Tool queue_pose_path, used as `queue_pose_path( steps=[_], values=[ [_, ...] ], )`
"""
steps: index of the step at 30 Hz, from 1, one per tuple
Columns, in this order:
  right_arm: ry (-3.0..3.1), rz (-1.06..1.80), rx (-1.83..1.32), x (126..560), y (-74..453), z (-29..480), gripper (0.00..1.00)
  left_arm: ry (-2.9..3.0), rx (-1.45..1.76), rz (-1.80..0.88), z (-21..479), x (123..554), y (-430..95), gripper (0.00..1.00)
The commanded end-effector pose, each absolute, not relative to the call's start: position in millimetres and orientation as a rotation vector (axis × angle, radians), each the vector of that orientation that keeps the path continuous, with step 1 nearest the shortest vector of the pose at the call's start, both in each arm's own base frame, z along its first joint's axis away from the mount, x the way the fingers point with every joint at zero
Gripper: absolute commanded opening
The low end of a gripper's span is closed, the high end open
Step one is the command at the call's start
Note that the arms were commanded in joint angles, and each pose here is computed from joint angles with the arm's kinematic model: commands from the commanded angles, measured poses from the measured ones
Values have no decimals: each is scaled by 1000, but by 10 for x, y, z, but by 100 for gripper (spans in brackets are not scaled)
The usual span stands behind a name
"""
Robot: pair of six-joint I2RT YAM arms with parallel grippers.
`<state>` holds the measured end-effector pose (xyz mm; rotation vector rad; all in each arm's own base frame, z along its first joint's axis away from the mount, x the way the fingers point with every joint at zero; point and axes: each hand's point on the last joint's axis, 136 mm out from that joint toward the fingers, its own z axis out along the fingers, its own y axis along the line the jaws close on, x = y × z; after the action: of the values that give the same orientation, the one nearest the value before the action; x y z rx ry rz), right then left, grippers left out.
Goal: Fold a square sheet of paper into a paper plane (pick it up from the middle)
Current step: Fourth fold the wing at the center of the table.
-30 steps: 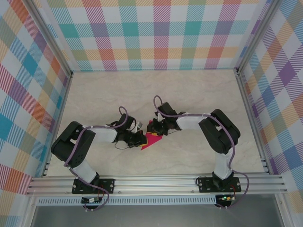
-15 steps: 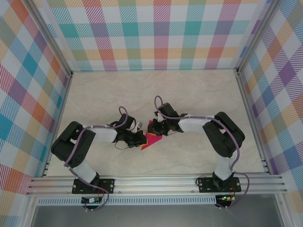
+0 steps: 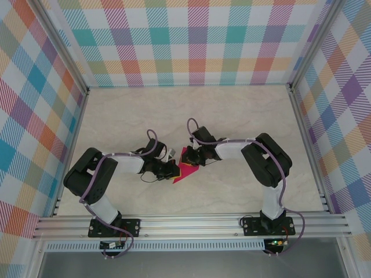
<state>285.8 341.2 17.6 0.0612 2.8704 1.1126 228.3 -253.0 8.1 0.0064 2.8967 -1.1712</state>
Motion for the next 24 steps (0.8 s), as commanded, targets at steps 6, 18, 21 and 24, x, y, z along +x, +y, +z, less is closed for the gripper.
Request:
queue_pose_path(
  steps=[6, 18, 21, 24],
  values=[
    [2799, 1120, 84, 3218, 3232, 128, 17, 3169, -152, -670, -692, 1861, -1869, 0],
    [2741, 1214, 189, 3452, 2961, 125, 19, 3165, -166, -646, -684, 1849, -1823, 0],
    [2737, 1220, 217, 3532, 2880, 120, 19, 3168, -170, -647, -691, 1844, -1819, 0],
    [2723, 1221, 235, 3602, 2796, 148, 20, 3169, -166, -648, -696, 1841, -1820, 0]
  ],
)
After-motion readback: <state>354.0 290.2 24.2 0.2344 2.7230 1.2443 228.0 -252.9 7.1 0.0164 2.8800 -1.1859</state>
